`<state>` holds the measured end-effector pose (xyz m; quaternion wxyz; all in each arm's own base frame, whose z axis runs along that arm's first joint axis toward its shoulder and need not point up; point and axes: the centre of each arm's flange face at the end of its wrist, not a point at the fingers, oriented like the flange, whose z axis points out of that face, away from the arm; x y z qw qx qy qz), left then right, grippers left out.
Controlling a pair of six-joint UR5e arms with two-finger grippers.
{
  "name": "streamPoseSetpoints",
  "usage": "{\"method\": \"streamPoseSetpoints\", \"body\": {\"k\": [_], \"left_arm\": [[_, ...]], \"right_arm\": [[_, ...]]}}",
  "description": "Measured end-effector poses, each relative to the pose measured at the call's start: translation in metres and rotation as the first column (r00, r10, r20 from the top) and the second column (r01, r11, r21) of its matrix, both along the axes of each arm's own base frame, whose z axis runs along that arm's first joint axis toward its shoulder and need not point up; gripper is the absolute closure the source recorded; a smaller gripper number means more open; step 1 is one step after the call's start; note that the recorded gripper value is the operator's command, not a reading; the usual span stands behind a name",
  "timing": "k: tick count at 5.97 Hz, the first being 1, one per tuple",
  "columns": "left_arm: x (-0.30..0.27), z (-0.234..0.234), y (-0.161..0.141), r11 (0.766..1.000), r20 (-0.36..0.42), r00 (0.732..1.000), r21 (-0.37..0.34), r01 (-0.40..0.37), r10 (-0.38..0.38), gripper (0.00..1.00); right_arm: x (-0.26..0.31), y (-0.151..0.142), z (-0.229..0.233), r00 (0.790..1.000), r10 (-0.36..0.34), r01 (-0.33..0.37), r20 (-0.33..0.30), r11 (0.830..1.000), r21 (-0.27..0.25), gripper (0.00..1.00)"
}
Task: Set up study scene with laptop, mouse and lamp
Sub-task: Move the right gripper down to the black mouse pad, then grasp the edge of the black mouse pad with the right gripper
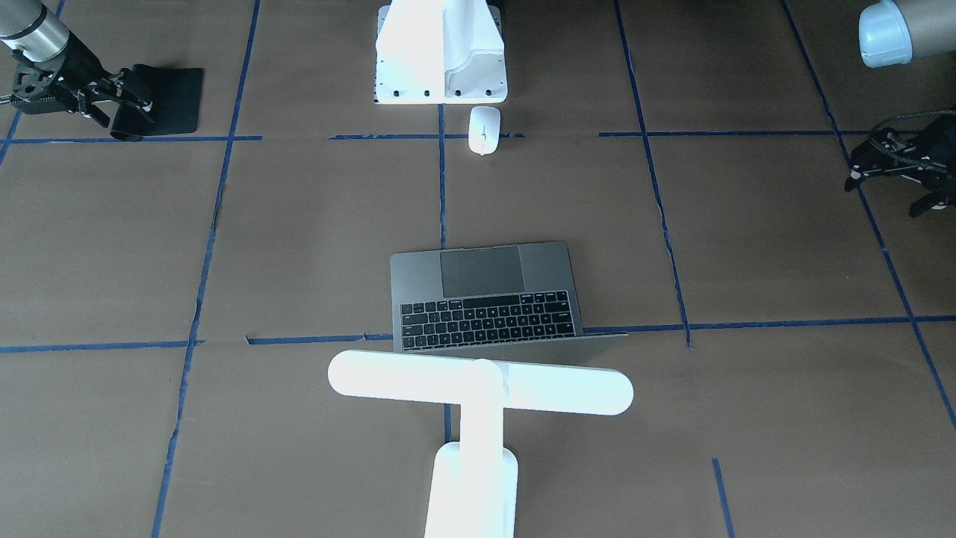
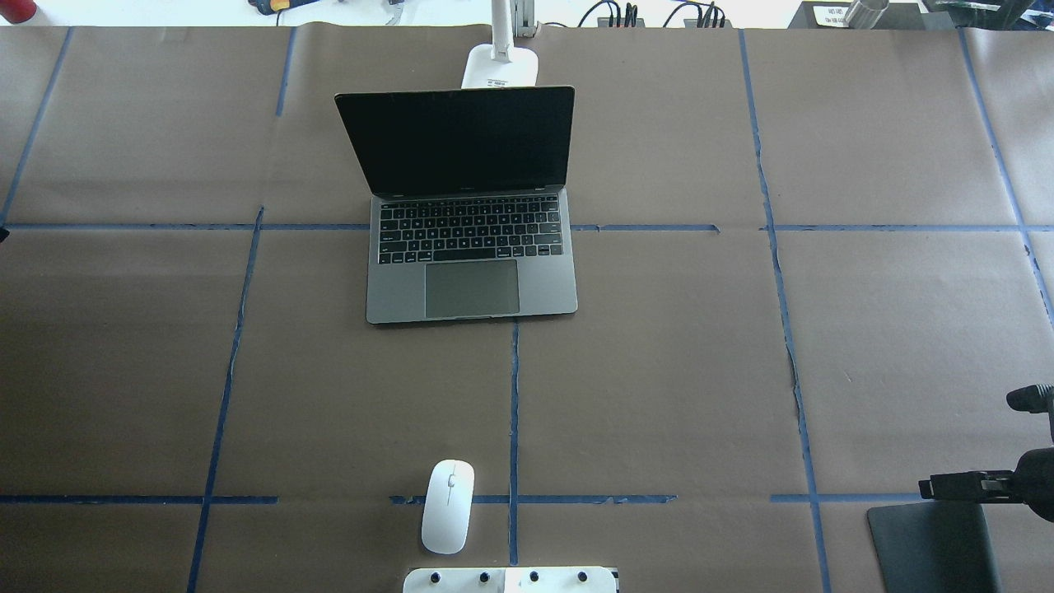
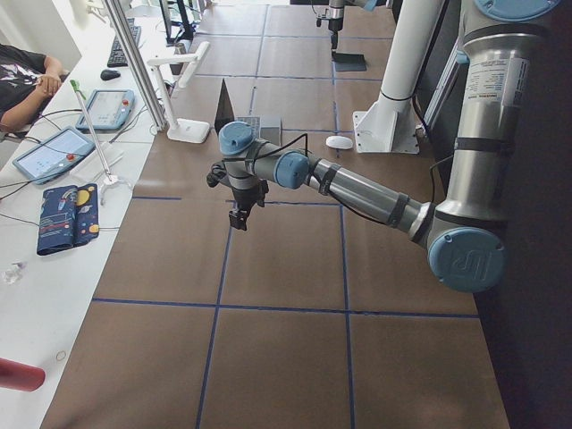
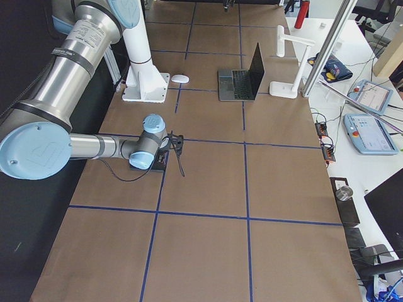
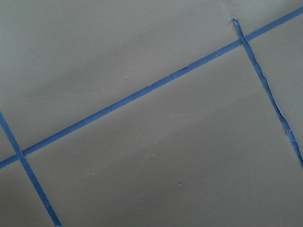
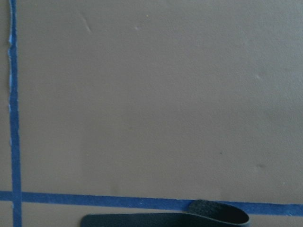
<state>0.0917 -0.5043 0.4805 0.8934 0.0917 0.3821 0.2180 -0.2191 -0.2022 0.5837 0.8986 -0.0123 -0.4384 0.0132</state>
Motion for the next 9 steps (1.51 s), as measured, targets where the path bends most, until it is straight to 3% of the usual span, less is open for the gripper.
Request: {"method": "streamPoseSetpoints", "body": {"k": [2, 4, 5, 6, 9], "left_arm": [[0.0, -0.002, 0.0, 1.0, -0.002, 1.0, 0.004, 0.0, 0.0, 0.0], [0.0, -0.005, 0.001, 1.0, -0.003, 1.0, 0.009, 0.0, 0.0, 0.0], [-0.001, -0.007, 0.001, 1.0, -0.004, 1.0, 0.014, 0.0, 0.0, 0.0], [-0.001, -0.011, 0.002, 1.0, -0.006, 1.0, 0.02, 0.001, -0.001, 0.0], [-0.003, -0.014, 0.004, 1.0, -0.008, 1.0, 0.025, 0.004, -0.004, 0.0]], "right_arm": [[0.005, 0.008, 0.026, 0.998, -0.014, 0.013, -0.055, 1.0, -0.014, 0.14], [0.005, 0.012, 0.035, 0.997, -0.029, 0.027, -0.073, 0.999, -0.02, 0.67], [0.004, 0.013, 0.036, 0.997, -0.032, 0.03, -0.075, 0.999, -0.022, 0.87], [0.004, 0.013, 0.036, 0.997, -0.032, 0.03, -0.075, 0.999, -0.023, 1.0], [0.006, 0.01, 0.02, 1.0, -0.004, 0.004, -0.005, 1.0, -0.015, 1.0]]}}
